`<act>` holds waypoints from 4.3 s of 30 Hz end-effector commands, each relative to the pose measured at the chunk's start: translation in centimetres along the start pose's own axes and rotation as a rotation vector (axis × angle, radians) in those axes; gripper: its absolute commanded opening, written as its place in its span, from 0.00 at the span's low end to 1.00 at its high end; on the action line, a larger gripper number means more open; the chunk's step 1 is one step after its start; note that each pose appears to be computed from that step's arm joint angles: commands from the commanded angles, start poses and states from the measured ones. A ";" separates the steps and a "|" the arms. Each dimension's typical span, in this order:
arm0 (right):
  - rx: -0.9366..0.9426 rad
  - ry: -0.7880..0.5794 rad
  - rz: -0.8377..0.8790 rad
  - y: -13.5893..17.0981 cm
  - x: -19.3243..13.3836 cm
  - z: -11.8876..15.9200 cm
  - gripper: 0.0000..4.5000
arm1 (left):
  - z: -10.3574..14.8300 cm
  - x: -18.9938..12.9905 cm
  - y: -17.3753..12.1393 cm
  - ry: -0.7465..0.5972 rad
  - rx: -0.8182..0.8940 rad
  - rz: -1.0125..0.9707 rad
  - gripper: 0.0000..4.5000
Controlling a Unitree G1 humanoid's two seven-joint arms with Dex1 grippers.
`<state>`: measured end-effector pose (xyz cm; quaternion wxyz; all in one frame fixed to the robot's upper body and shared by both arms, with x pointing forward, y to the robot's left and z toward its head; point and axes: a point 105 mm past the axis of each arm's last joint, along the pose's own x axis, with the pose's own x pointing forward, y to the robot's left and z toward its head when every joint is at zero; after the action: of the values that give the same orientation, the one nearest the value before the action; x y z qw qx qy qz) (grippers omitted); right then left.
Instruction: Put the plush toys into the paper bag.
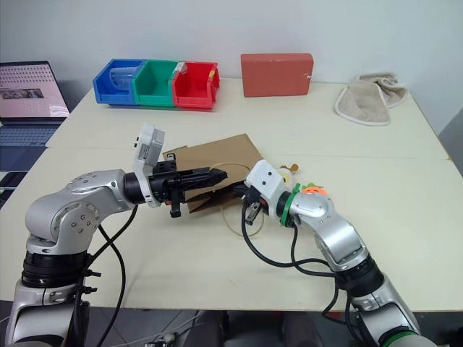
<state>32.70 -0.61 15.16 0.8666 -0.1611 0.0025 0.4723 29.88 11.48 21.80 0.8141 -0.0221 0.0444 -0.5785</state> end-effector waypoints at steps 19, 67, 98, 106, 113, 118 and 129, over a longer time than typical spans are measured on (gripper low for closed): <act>0.119 0.013 -0.131 1.5 6.5 -2.5 0.01 | 12.8 -4.0 3.4 -0.341 0.216 0.256 0.00; -0.518 0.182 0.061 -2.3 -5.3 -0.1 0.82 | 3.1 -4.6 0.2 -0.012 0.199 0.102 0.00; -0.476 0.043 0.264 -0.6 -6.1 4.3 0.01 | 4.0 -4.7 0.2 -0.010 0.220 0.084 0.00; -0.360 -0.019 0.250 1.0 -1.2 4.8 0.01 | 4.8 -3.9 -0.4 -0.026 0.235 0.040 0.00; -0.369 -0.052 0.178 0.7 2.9 5.0 0.01 | 5.3 -3.6 -0.9 -0.046 0.230 0.014 0.00; -0.382 -0.091 0.162 1.1 5.4 6.4 0.01 | 5.0 -3.1 -1.2 -0.057 0.214 -0.004 0.00; -0.308 -0.139 0.057 -0.2 7.2 7.0 0.42 | 5.9 -3.0 -0.2 -0.159 0.168 0.018 0.00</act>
<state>36.06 6.97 19.30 0.8155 -0.2660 -0.1024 0.5038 30.22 15.04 26.32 0.8401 -0.0099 -0.0416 -0.5408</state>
